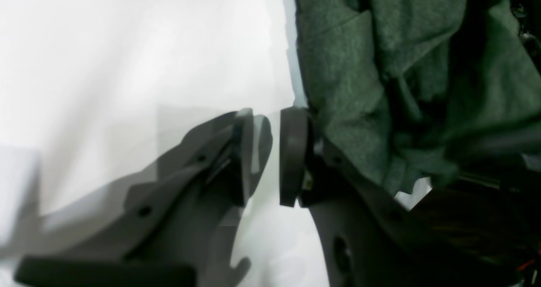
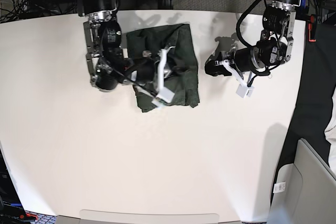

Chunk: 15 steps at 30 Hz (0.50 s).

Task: Fold the T-shirt properly
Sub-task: 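Regrasp the folded shirt with the right gripper and press it toward the left gripper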

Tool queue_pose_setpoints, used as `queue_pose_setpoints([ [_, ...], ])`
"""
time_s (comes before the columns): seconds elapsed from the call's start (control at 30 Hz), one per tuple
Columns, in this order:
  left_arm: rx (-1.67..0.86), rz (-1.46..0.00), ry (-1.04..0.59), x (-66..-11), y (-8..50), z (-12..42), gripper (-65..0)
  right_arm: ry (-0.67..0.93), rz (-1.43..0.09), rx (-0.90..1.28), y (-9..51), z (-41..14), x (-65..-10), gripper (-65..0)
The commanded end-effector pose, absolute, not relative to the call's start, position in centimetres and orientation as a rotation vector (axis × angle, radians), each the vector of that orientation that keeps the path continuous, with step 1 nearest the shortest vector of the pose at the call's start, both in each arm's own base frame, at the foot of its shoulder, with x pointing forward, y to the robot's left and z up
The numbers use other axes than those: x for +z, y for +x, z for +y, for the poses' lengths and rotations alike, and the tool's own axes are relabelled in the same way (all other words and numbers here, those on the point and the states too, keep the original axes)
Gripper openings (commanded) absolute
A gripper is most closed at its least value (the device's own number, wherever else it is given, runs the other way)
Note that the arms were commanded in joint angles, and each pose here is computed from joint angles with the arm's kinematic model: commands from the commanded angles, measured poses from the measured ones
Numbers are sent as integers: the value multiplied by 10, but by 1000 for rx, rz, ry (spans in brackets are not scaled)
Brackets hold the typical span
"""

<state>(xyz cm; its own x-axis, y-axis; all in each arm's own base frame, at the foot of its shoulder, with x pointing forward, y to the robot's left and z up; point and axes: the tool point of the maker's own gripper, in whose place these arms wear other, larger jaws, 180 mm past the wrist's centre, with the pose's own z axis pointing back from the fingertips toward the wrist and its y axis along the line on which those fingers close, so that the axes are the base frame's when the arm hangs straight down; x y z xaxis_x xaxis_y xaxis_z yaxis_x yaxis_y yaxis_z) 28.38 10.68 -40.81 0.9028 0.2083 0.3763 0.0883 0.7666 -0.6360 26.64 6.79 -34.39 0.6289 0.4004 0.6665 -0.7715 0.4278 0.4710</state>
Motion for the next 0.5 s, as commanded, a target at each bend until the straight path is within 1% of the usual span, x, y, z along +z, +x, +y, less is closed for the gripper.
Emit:
queue_pose_setpoints([
  [0.0, 54, -463, -694, -402, 288, 110, -529, 863, -538, 803, 272, 79, -331, -608],
  [0.27, 57, -466, -693, -402, 289, 111, -530, 896, -462, 999, 240, 128, -331, -610],
  [0.37, 57, -466, -693, -402, 289, 111, -530, 893, -445, 1049, 234, 135, -331, -609],
  [0.47, 57, -467, -691, -402, 289, 112, -530, 879, -453, 1046, 238, 132, -331, -607],
])
